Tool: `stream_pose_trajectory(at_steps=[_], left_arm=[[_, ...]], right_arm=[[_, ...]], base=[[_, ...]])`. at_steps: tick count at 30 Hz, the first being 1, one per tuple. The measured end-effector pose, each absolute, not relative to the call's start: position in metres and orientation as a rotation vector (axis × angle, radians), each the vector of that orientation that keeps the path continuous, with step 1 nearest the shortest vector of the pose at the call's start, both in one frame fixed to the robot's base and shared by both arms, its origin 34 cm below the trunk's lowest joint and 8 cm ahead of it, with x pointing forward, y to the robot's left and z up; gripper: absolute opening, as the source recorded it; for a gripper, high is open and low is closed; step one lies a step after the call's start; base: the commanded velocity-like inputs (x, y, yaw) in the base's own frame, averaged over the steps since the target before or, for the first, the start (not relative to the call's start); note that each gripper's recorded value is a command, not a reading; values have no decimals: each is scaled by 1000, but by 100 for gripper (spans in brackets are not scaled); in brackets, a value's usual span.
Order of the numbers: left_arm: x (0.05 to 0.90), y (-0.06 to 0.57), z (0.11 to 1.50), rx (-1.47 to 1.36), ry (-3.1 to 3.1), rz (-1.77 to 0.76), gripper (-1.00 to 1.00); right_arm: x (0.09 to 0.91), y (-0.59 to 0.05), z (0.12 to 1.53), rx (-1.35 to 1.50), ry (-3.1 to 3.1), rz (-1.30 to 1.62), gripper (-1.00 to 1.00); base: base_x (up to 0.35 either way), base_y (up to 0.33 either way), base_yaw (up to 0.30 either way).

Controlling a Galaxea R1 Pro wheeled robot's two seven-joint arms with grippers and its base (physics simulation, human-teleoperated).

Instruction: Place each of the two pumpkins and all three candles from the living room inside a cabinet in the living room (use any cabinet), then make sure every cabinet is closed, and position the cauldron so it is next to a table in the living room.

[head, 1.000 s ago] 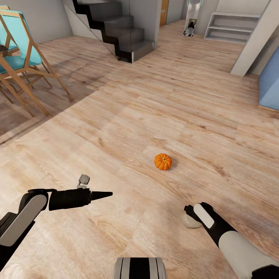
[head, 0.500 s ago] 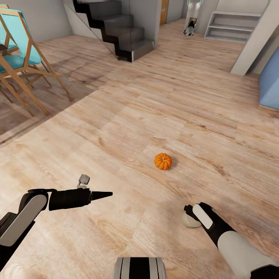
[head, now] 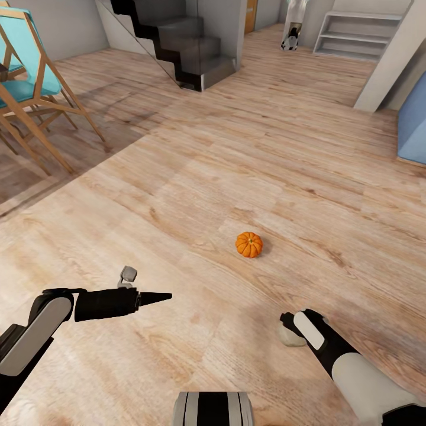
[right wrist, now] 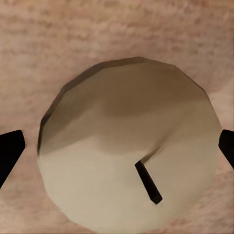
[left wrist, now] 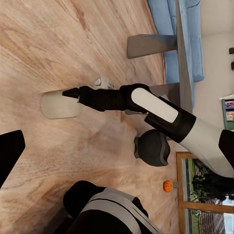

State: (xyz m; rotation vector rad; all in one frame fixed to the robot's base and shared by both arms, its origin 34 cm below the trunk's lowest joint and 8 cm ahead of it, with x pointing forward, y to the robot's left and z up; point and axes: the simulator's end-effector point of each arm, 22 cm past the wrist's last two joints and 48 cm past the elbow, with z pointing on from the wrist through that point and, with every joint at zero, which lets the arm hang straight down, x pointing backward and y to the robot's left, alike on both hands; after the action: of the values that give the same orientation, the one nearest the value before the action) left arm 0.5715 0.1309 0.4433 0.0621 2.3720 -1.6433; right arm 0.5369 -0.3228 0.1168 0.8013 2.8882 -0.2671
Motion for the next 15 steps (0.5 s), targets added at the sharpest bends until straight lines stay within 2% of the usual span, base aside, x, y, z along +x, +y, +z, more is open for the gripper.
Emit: stream_pose_trajectory(at_steps=[15], left_arm=[[572, 131, 444, 62, 2372, -1643, 100]], right_arm=[[534, -325, 115, 781, 2898, -277, 100]], base=[[0, 0, 0]])
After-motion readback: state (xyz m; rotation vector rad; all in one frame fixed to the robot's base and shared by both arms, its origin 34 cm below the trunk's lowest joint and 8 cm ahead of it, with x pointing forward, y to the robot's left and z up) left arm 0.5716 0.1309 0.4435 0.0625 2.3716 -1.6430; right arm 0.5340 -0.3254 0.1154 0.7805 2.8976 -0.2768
